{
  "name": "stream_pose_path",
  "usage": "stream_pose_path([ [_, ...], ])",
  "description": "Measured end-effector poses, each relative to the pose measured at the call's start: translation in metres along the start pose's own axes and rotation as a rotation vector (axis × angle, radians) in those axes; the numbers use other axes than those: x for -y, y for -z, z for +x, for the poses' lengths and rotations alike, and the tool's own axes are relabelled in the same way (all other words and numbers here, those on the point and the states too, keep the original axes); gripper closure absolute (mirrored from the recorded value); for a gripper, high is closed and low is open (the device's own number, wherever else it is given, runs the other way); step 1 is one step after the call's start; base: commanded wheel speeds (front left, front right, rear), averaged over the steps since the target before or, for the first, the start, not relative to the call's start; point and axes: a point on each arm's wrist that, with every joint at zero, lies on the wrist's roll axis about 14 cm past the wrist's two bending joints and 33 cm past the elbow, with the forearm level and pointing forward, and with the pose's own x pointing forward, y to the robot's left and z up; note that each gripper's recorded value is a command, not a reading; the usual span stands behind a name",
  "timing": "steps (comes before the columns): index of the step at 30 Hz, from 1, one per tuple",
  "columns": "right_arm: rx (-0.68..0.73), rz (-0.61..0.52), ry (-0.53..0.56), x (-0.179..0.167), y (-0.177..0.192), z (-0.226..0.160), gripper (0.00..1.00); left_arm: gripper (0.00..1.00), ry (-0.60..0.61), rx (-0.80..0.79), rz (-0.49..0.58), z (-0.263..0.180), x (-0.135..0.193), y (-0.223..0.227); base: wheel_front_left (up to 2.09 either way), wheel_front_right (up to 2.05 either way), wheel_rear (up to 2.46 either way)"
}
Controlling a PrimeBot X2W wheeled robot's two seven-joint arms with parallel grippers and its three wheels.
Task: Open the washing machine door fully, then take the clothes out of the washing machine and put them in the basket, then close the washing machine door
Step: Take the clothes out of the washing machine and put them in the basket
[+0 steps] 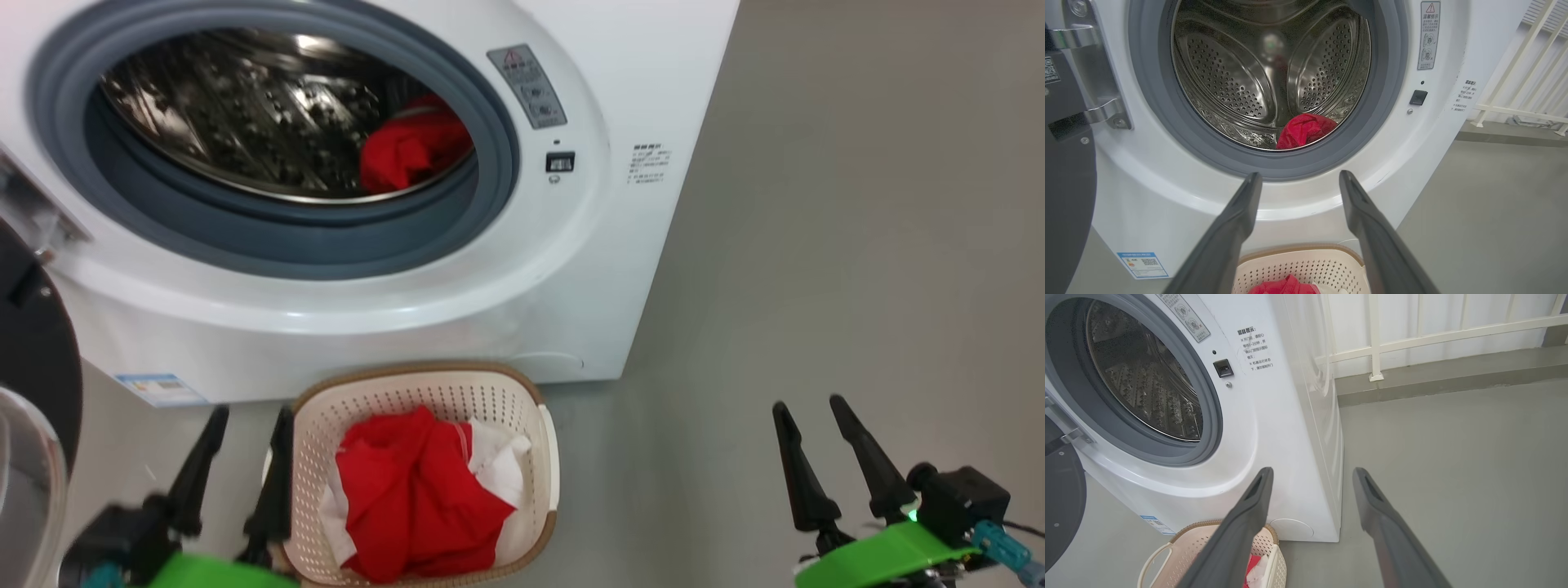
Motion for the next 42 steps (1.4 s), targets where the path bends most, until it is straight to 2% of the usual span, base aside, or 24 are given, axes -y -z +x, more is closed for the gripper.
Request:
stream_pose_path([
  [11, -0.027, -0.007, -0.001, 0.0, 0.013, 0.037, 0.0, 0.0, 0.178, 0.001, 0.017, 0.105, 0.03, -0.005, 0.0, 0.0, 0.0],
  [18, -0.051, 0.001, 0.004, 0.003, 0.024, 0.052, 0.0, 0.0, 0.241, -0.044, 0.027, 0.161, 0.042, 0.008, 0.0, 0.0, 0.0],
  [29, -0.101, 0.036, 0.043, 0.016, 0.044, 0.058, 0.0, 0.0, 0.302, -0.129, 0.067, 0.224, 0.054, 0.038, 0.0, 0.0, 0.0],
  [42, -0.139, 0.051, 0.081, 0.03, 0.06, 0.064, 0.0, 0.0, 0.322, -0.205, 0.079, 0.268, 0.055, 0.071, 0.0, 0.0, 0.0],
])
